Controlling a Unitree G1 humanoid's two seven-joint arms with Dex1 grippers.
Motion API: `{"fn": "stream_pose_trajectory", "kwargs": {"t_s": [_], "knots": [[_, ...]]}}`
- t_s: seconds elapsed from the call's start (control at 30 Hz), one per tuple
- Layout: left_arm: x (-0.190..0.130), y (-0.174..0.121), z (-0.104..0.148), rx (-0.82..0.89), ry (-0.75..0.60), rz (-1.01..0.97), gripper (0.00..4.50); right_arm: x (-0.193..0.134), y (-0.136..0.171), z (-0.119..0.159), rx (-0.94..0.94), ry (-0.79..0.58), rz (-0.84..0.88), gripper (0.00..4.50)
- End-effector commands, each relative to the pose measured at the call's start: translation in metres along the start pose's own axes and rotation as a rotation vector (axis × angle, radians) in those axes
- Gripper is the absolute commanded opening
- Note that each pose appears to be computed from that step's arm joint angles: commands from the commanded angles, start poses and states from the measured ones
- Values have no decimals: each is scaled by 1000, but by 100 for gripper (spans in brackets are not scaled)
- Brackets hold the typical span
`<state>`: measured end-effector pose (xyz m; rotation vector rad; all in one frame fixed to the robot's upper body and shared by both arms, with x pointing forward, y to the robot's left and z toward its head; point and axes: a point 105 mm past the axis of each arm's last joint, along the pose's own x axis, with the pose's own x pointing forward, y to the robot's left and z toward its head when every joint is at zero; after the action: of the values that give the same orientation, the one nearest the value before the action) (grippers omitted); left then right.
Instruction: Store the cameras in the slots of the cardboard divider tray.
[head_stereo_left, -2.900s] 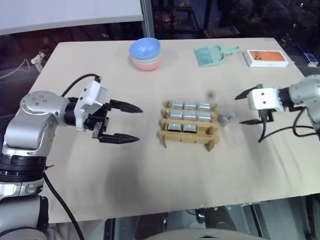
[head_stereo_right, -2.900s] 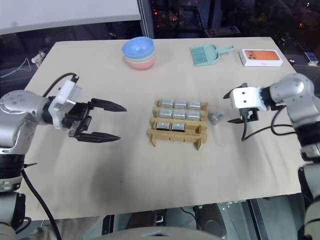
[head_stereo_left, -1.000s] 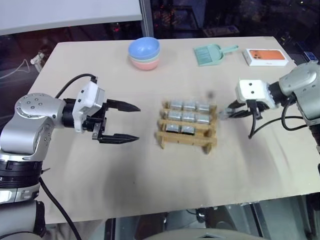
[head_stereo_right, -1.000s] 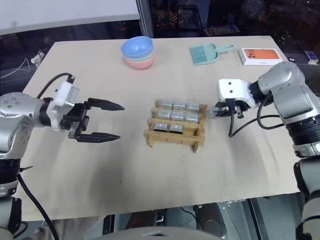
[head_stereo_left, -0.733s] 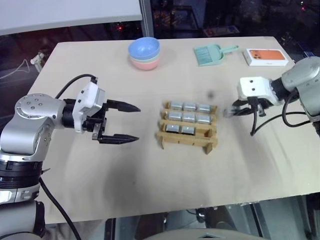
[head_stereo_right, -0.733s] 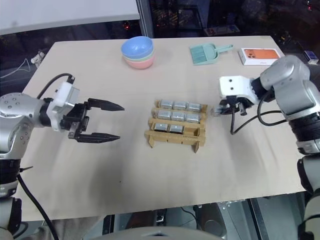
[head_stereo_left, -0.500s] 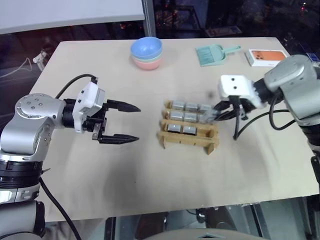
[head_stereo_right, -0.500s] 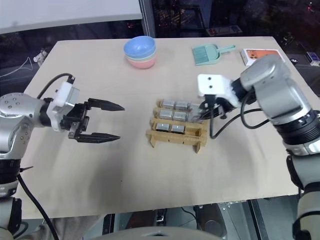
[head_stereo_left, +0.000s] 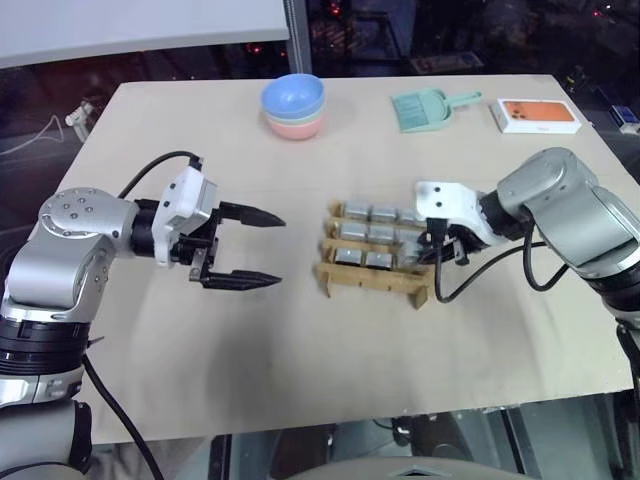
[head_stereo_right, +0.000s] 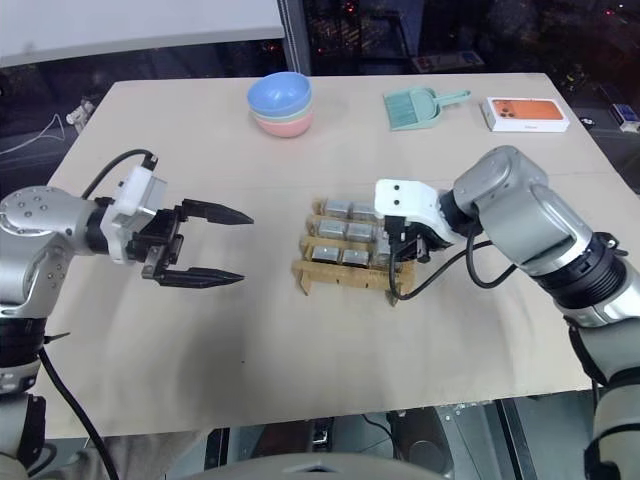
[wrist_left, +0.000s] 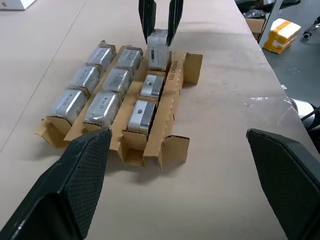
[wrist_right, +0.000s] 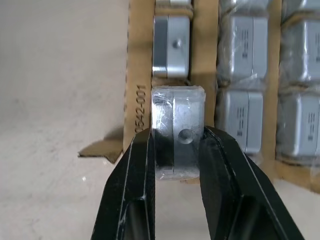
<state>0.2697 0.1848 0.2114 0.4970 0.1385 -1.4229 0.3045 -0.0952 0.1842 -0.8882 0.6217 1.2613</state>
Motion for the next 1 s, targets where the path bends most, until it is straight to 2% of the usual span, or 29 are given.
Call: {"fn": "stream_pose_trajectory", "kwargs": {"t_s": [0.03, 0.3, 0.37, 0.43, 0.5, 0.57, 0.63, 0.73, 0.8, 0.9, 1.0], "knots": [[-3, 2, 7, 38, -7, 16, 450, -4, 0, -2, -37, 28, -8, 69], [-3, 2, 7, 38, -5, 14, 450, 7, -3, 1, -17, 21, -22, 69], [-4, 2, 7, 39, -2, 15, 450, 8, -2, 3, -24, 10, -13, 172], [-4, 3, 6, 38, 2, 17, 450, 8, -3, 4, -19, -2, -22, 254], [-4, 4, 3, 35, 18, 34, 450, 6, -13, 9, 7, -46, -85, 360], [-4, 5, 2, 34, 22, 45, 450, -1, -16, 15, 7, -97, -101, 446], [-4, 4, 0, 24, 21, 62, 450, -14, -17, 21, 7, -169, -116, 446], [-4, -7, -8, -40, -16, 91, 450, -37, -25, 29, 32, -369, -203, 446], [-6, -13, -11, -117, -79, 128, 450, -51, -26, 24, 42, -487, -259, 446], [-18, -19, -19, -270, -199, 244, 450, -63, -16, -7, 114, -548, -339, 446], [-22, -36, -40, -375, -183, 330, 450, -60, 1, -52, 247, -559, -379, 446]]}}
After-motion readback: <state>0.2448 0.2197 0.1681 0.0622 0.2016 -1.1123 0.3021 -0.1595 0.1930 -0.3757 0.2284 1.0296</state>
